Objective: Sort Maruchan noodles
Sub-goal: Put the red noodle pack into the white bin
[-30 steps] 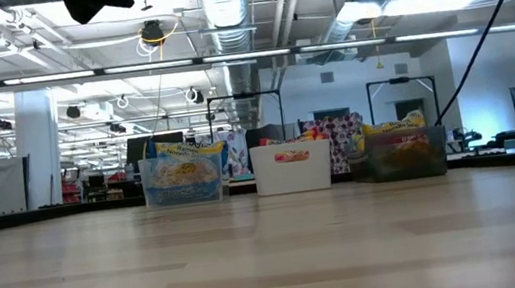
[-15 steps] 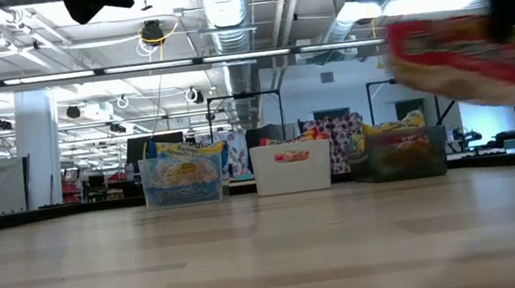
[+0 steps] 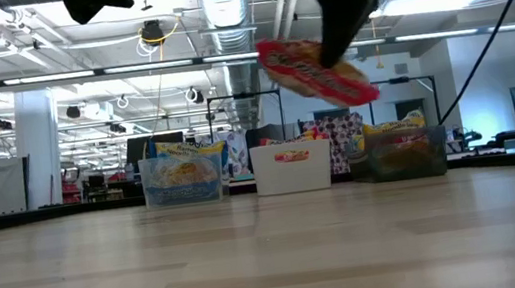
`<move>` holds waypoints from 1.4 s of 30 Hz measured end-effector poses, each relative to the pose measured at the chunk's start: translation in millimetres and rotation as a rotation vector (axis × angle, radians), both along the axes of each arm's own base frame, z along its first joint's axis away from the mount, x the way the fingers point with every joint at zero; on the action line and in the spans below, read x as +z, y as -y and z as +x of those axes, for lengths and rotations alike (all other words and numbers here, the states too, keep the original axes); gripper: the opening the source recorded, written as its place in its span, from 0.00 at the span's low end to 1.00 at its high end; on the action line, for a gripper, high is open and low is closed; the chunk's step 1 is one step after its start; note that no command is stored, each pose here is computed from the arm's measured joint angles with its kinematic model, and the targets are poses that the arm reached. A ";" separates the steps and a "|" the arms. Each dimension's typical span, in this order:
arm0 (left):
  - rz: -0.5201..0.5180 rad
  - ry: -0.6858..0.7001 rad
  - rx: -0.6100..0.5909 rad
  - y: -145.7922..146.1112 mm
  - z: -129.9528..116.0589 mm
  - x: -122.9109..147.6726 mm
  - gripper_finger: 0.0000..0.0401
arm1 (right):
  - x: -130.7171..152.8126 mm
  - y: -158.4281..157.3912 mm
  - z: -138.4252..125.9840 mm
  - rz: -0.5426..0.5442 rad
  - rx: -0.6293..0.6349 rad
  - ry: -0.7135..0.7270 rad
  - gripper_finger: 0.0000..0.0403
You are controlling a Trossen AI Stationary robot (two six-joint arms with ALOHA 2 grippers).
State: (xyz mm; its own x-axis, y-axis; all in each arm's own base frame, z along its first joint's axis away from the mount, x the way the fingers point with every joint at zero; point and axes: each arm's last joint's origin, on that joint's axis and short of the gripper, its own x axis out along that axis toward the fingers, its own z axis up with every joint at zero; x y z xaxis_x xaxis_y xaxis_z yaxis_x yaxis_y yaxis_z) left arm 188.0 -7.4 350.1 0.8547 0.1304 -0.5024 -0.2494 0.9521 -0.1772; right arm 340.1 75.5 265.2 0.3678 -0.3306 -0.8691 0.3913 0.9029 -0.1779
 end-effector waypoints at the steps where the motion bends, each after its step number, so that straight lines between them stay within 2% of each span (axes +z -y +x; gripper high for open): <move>1: -0.003 0.000 0.002 0.0 0.0 0.0 0.36 | 0.5 6.0 3.0 -0.010 0.013 0.006 0.01; 9: -0.031 -0.004 0.019 0.0 -0.5 -0.8 0.36 | 5.0 48.3 19.7 -0.075 0.064 0.054 0.01; 19: -0.035 -0.029 0.025 -0.2 -1.8 -2.9 0.36 | 9.3 90.4 27.8 -0.175 0.119 0.059 0.01; 31: -0.042 -0.028 0.038 -0.4 -1.9 -3.0 0.36 | 15.2 138.1 31.2 -0.280 0.110 0.079 0.01; 42: -0.042 -0.028 0.037 -0.4 -1.9 -3.0 0.36 | 15.1 166.4 25.4 -0.343 0.104 0.014 0.01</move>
